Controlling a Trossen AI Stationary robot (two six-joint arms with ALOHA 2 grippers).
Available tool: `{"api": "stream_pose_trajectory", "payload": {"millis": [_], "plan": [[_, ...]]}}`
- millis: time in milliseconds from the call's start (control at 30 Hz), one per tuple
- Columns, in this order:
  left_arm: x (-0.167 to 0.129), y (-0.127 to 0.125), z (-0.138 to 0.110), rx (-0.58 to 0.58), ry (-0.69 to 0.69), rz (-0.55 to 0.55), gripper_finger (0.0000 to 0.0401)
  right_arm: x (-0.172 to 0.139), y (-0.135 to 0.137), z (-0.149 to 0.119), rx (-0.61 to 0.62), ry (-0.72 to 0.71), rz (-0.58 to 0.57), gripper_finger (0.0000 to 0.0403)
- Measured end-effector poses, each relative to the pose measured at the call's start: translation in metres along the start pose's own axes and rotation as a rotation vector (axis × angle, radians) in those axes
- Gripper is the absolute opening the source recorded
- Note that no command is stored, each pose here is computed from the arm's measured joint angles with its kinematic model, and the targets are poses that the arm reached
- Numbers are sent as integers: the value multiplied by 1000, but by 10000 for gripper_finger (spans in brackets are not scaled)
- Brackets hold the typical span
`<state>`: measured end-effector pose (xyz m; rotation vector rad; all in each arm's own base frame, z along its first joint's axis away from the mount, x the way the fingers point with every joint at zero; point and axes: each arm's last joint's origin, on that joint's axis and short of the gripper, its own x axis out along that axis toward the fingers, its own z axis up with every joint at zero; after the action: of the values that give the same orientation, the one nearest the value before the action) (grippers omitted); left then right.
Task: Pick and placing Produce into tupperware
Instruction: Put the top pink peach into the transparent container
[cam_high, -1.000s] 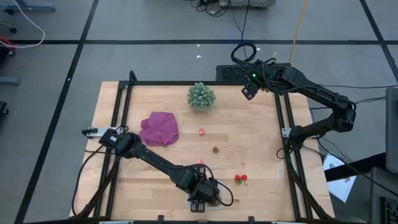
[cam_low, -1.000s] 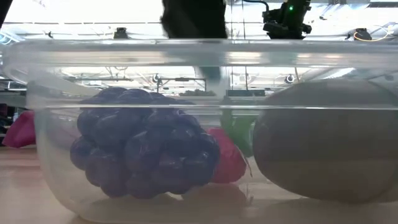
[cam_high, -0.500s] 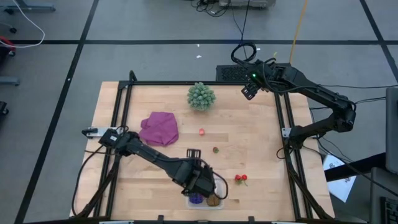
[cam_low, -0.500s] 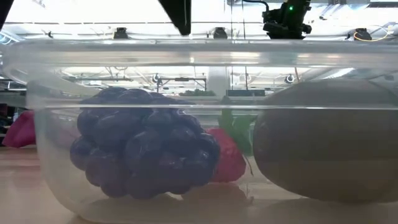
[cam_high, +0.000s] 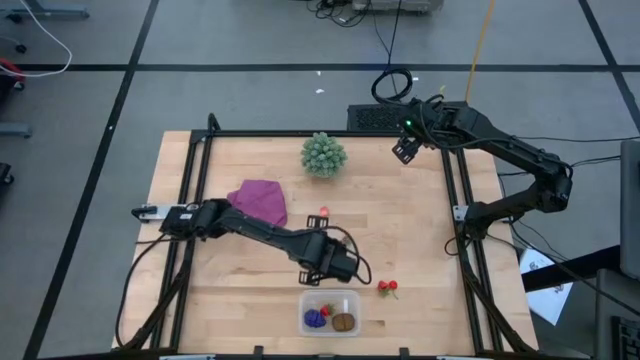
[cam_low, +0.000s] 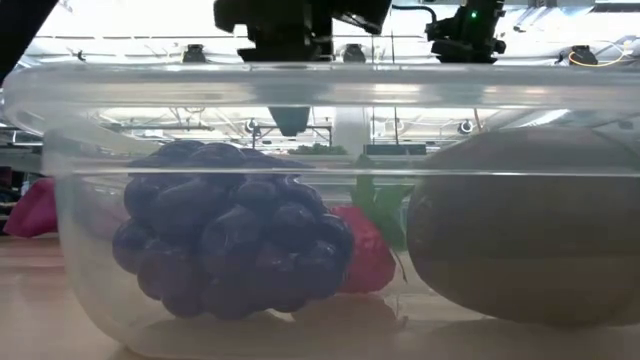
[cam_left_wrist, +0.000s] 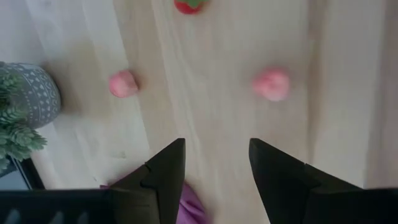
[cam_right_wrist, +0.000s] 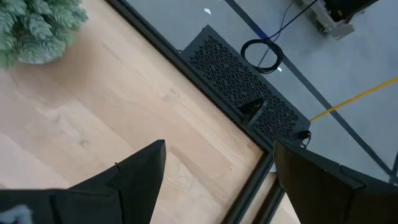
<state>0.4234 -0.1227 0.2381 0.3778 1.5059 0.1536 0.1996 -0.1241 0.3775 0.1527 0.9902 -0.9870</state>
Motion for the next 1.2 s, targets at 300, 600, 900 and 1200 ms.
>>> {"api": "stream_pose_trajectory", "payload": {"millis": [300,600,900,1200], "plan": [[9,30,-15,-30,-26,-5,182,1,-1,0,-32,6,-8,290],[3,63,-84,-172,-322,-121,182,4,-9,0,-7,20,-30,290],[53,103,-124,-242,-363,-242,182,8,-17,4,34,5,-48,290],[69,145,-118,-237,-510,-295,182,10,-20,7,51,-18,-55,290]]}}
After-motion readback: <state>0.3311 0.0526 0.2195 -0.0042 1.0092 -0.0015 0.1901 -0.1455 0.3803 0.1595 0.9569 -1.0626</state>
